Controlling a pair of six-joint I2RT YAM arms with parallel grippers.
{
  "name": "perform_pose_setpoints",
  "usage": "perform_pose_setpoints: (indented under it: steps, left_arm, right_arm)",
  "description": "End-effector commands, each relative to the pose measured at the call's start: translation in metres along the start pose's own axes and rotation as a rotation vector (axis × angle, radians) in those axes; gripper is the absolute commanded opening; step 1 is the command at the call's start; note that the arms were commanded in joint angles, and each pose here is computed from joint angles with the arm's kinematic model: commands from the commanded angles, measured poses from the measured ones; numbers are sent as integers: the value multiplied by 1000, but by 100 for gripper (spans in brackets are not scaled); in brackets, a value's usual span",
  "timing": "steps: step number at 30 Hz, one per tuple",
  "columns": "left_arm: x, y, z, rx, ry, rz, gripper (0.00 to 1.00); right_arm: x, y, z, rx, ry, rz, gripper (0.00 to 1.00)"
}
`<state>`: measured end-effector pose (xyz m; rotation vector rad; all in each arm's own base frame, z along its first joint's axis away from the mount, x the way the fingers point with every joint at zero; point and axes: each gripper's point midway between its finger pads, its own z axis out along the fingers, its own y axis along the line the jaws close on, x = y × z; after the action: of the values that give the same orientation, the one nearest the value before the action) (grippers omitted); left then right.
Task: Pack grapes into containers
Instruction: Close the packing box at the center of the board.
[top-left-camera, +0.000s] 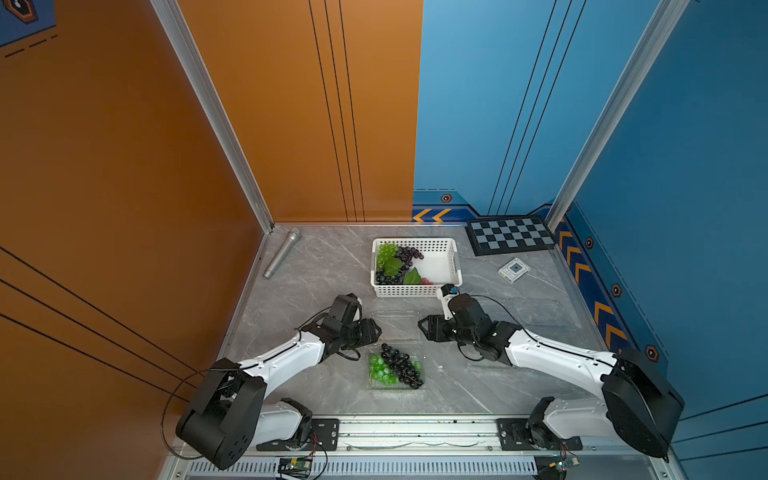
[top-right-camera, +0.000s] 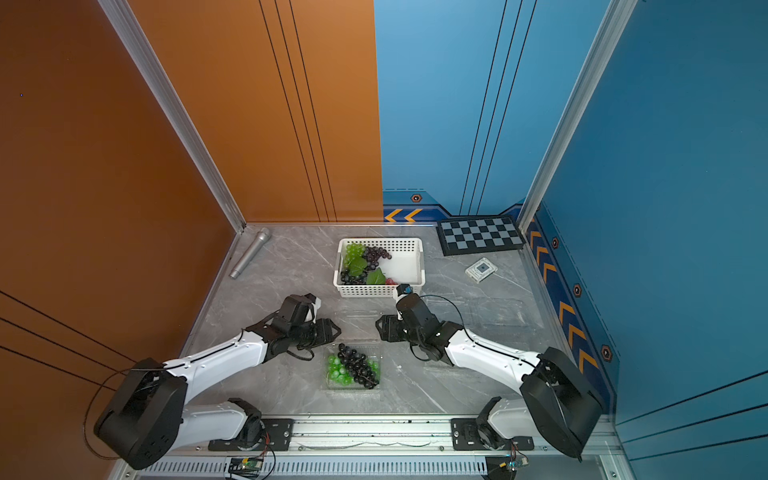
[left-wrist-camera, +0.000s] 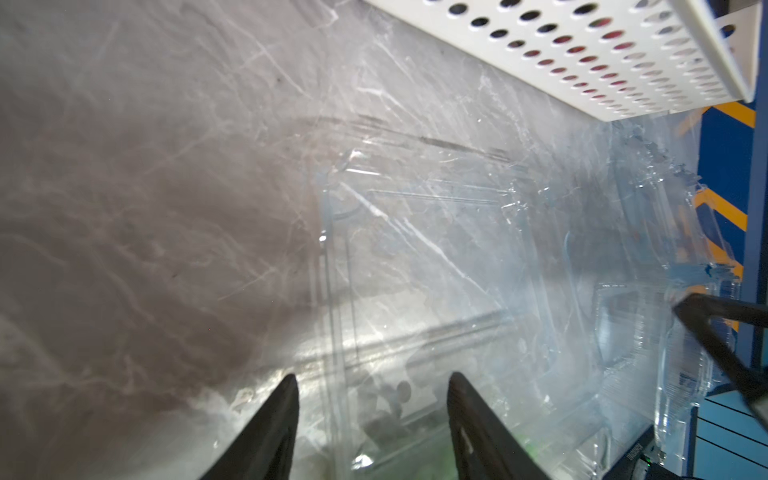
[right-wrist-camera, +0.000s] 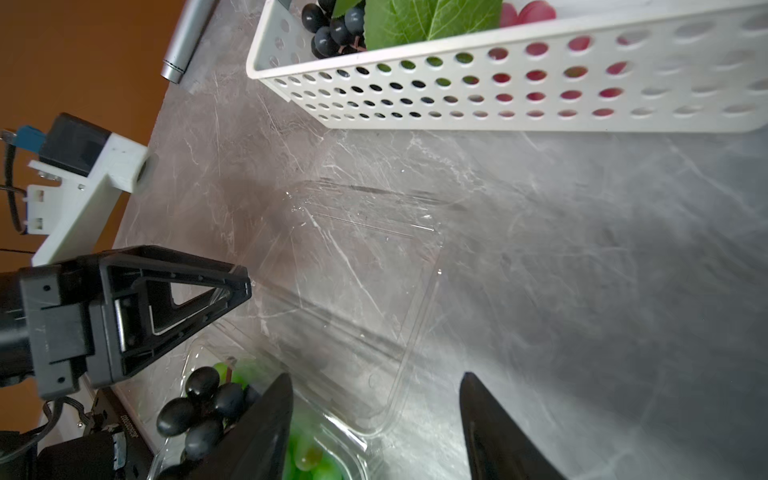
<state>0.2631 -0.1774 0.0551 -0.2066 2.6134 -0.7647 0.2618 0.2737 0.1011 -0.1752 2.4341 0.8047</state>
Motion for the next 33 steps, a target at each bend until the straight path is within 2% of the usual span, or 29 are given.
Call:
perform_pose_setpoints:
  steps: [1, 4, 18, 31, 33]
  left_arm:
    - [-6, -9, 3, 49, -1, 28, 59]
    - [-4, -9, 7, 56, 10, 26, 58]
    - [-8, -30, 4, 161, 8, 3, 56]
    - [-16, -47, -24, 214, -39, 9, 51]
    - [-18, -49, -28, 213, -49, 14, 50]
  right_arm:
    - [-6, 12, 14, -66, 22, 40, 65]
    - [-1, 6, 28, -68, 61, 75, 63]
    - [3, 1, 59, -116, 84, 142, 61]
    - [-10, 17, 30, -134, 13, 89, 53]
    - [-15, 20, 23, -135, -4, 69, 49]
